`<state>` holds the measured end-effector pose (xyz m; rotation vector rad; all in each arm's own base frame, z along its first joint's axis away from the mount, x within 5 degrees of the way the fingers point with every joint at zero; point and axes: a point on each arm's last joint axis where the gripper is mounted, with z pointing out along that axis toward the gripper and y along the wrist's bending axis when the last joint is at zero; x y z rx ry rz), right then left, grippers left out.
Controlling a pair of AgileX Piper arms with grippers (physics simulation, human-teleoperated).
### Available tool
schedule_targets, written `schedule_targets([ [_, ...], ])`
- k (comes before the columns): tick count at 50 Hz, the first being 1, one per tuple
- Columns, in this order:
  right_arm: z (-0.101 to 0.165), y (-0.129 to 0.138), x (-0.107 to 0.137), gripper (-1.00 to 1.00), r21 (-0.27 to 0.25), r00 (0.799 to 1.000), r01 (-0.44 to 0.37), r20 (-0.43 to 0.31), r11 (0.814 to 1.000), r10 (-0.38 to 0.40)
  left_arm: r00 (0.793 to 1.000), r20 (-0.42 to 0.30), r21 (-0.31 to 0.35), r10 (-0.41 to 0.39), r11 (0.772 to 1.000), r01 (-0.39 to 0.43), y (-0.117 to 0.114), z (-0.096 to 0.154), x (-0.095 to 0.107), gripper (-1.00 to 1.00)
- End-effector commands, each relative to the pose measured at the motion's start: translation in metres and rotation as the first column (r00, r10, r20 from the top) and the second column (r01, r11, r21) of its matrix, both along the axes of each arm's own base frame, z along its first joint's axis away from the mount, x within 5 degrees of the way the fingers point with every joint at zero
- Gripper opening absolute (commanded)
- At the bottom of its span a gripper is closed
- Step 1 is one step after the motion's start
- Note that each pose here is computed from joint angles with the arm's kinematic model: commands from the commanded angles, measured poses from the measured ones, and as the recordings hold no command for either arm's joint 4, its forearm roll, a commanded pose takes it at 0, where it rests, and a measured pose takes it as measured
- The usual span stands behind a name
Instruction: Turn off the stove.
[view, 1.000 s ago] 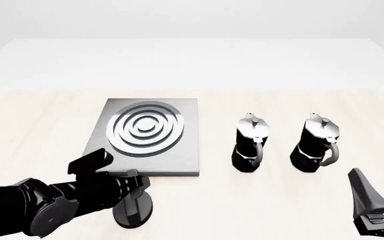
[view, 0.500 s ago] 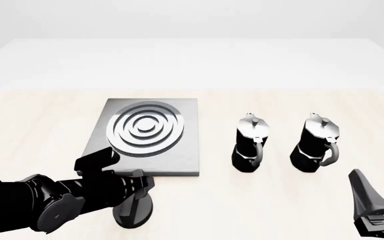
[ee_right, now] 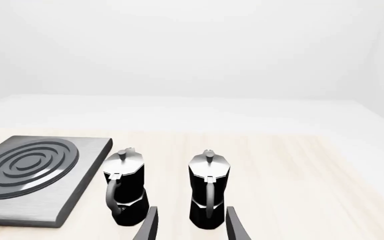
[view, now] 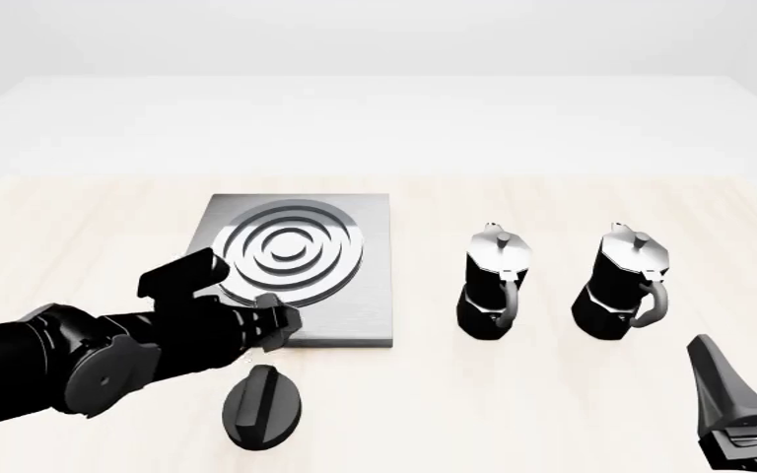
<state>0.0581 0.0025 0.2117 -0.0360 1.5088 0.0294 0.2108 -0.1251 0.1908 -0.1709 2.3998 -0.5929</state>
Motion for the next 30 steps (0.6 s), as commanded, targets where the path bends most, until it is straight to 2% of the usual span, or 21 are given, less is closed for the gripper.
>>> schedule_targets([
  [1,0.0,0.0,-0.001,1.0,-0.005,1.0,-0.006,0.005,1.0,0.006,0.997,0.079,0.005,0.017,1.0,-0.018,0.012,0.028,0.006,1.0],
  [10,0.0,0.0,-0.002,1.0,-0.012,1.0,-0.004,0.011,1.0,0.004,0.992,0.111,0.015,0.059,0.998,-0.061,0.032,0.046,0.0,1.0],
  [30,0.001,0.0,-0.002,1.0,-0.021,1.0,-0.001,0.024,1.0,0.002,0.976,0.177,-0.012,0.123,0.992,-0.123,0.063,0.084,-0.04,1.0],
])
